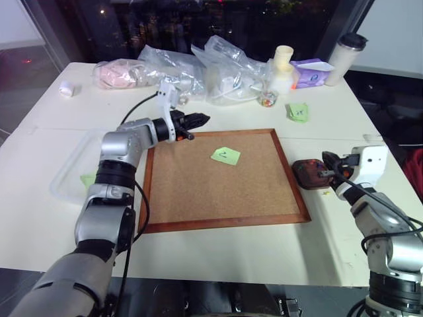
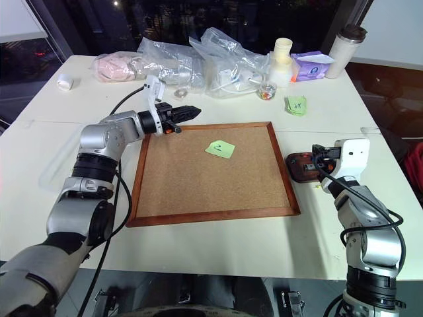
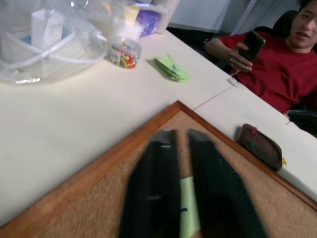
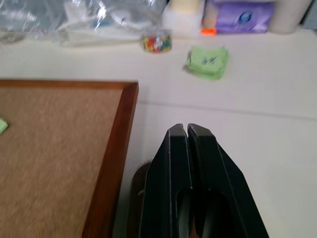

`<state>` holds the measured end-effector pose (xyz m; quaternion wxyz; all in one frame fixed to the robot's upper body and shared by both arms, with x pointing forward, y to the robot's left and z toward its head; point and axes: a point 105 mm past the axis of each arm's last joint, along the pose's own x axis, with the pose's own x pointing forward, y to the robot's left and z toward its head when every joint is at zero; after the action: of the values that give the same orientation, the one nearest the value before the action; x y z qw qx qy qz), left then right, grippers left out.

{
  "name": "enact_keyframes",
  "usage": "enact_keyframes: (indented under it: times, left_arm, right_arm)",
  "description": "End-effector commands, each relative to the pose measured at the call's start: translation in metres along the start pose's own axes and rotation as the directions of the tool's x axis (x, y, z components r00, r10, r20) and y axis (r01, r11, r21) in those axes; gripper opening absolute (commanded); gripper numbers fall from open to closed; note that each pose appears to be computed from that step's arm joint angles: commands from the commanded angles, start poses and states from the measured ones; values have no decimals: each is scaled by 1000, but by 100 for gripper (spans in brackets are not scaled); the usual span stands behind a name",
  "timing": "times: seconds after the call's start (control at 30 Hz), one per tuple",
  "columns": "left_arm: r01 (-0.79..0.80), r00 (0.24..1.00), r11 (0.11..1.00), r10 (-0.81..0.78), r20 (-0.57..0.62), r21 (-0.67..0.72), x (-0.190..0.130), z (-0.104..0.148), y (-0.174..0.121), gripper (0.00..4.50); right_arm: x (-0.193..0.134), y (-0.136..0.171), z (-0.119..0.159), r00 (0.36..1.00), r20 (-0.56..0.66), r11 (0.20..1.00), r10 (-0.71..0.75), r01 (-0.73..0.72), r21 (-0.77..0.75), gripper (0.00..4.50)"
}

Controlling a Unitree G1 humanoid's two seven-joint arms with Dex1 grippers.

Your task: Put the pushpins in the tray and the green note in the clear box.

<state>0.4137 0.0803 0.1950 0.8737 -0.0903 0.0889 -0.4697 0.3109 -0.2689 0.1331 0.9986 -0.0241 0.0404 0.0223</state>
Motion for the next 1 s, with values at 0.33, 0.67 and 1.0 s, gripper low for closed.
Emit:
enact_keyframes:
  times: [0.33, 0.67, 1.0]
  left_arm:
    - [50, 992, 985, -30, -122, 166, -3, -31, -16, 296]
    - [21, 991, 986, 0, -133, 163, -11, -41, -12, 296]
    - [-5, 981, 961, 59, -186, 278, -23, -45, 3, 296]
  right_arm:
    - [11, -12, -23, 996, -87, 999, -9, 6, -33, 56]
    - [7, -13, -12, 999, -41, 1000, 6, -7, -18, 446]
    - [5, 29, 26, 976, 78, 978, 206, -202, -56, 446]
